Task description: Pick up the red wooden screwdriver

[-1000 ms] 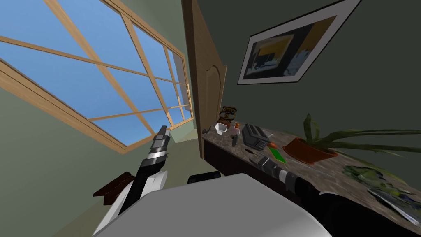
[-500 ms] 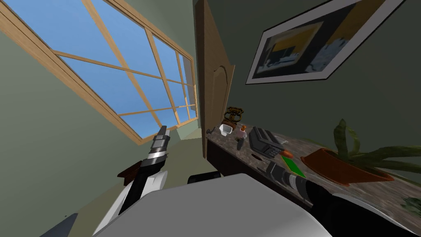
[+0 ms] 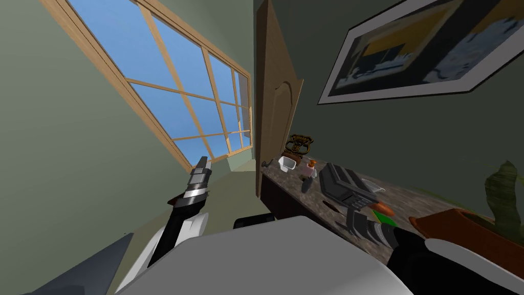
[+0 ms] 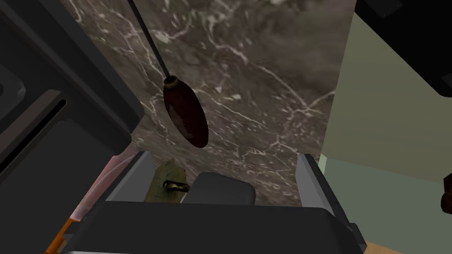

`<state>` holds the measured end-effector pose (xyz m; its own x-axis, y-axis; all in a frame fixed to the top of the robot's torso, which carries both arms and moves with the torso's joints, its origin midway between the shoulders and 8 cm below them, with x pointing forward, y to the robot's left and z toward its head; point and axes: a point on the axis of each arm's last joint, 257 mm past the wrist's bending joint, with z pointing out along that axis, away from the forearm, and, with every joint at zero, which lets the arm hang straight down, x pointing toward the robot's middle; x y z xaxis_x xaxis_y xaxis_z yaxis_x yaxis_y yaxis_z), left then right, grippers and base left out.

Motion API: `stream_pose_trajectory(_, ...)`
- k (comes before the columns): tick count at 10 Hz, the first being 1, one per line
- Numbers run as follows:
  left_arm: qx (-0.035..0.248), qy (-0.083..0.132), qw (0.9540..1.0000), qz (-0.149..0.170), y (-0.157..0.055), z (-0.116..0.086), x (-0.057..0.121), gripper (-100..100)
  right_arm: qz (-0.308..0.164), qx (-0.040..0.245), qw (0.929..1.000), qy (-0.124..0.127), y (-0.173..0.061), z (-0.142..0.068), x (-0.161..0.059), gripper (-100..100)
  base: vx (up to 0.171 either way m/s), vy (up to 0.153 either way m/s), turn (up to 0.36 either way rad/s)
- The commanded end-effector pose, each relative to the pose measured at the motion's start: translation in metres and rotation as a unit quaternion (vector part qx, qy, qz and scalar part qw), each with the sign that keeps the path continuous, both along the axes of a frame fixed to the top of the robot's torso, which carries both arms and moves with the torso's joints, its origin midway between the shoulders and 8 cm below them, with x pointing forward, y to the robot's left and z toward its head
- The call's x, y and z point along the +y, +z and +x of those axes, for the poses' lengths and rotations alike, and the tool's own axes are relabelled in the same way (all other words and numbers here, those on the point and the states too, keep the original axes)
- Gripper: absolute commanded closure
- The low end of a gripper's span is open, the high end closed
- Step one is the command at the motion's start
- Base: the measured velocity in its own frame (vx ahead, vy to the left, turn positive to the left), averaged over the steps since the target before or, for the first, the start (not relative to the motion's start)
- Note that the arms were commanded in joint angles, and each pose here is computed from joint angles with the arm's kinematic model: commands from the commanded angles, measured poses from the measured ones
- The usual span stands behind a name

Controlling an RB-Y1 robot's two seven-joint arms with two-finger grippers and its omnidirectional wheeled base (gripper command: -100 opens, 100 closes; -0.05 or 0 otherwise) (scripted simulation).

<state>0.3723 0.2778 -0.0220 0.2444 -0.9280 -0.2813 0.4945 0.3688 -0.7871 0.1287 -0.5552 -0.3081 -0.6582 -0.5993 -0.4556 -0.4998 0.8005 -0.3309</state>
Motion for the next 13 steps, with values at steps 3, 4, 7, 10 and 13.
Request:
stream_pose_trajectory(3,0.000,0.000,1.0000,0.000,0.000,0.000,0.000,0,-0.037,0.079,0.9960,0.020,-0.008,-0.036,-0.028,-100,0.010,-0.023,0.201)
stream_pose_trajectory(4,0.000,0.000,1.0000,0.000,0.000,0.000,0.000,0,-0.043,0.096,0.9941,0.024,-0.010,-0.044,-0.033,-100,0.006,-0.020,0.148)
stream_pose_trajectory(7,0.000,0.000,1.0000,0.000,0.000,0.000,0.000,0,-0.058,0.144,0.9873,0.032,-0.014,-0.066,-0.049,-100,0.006,-0.018,0.131)
stream_pose_trajectory(10,0.000,0.000,1.0000,0.000,0.000,0.000,0.000,0,-0.055,0.135,0.9890,0.025,-0.025,-0.066,-0.046,-100,0.007,-0.005,0.035)
stream_pose_trajectory(13,0.000,0.000,1.0000,0.000,0.000,0.000,0.000,0,-0.054,0.135,0.9891,0.021,-0.032,-0.069,-0.046,-100,0.022,-0.004,0.057)
